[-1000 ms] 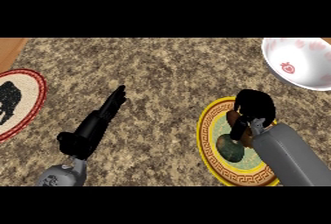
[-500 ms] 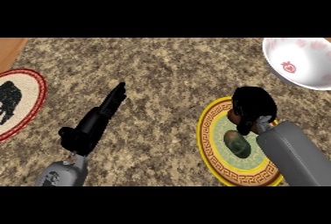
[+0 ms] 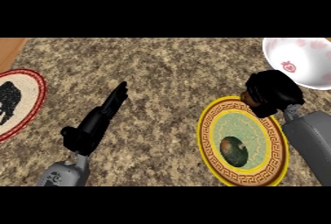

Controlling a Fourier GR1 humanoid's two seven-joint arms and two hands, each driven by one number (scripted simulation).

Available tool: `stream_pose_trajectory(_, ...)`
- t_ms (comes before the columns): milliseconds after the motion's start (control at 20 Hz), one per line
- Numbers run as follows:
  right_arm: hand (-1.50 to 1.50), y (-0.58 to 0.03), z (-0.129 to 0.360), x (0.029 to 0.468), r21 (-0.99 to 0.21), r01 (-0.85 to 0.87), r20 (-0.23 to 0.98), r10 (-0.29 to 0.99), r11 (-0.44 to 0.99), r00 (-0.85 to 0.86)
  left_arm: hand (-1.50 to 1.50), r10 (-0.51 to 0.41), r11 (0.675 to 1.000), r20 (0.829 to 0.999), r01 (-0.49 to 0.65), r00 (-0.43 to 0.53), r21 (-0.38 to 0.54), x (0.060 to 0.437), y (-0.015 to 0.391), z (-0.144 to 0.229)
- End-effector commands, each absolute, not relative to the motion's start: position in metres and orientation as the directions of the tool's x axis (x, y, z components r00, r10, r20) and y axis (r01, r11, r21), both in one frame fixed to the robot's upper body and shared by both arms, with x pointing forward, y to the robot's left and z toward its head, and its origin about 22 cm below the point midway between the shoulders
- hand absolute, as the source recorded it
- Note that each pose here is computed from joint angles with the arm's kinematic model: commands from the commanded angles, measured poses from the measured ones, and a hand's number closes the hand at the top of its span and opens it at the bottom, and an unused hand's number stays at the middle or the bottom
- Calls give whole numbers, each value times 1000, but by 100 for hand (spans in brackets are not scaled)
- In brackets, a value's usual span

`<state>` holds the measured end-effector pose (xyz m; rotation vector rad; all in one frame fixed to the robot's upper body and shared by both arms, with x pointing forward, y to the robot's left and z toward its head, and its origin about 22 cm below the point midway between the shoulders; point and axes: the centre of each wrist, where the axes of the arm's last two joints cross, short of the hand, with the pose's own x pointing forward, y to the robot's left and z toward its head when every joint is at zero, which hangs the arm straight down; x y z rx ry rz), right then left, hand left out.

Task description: Pick the sweet potato from the plate and place it in the bowl

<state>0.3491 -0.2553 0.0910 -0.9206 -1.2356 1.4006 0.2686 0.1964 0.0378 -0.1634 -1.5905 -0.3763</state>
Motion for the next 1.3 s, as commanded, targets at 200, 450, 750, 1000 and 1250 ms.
stream_pose_trajectory(200, 150, -270, 168, 350, -921, 142, 326, 918, 362, -228, 0, -122, 932, 992, 338, -37, 127, 255, 218, 29)
stream_pose_trajectory(450, 150, -292, 205, 356, -833, 206, 478, 856, 513, -199, 0, -122, 929, 991, 344, -58, 134, 265, 212, 23)
stream_pose_trajectory(750, 150, -328, 175, 383, -879, 222, 413, 907, 421, -87, 0, -123, 928, 990, 346, -74, 141, 256, 229, 26)
stream_pose_trajectory(1000, 150, -352, 187, 399, -893, 351, 294, 956, 283, -24, 0, -121, 927, 990, 349, -73, 139, 267, 200, 23)
stream_pose_trajectory(1250, 150, -400, 183, 406, -871, 426, 278, 960, 244, 20, 0, -117, 912, 990, 385, -83, 141, 259, 189, 50)
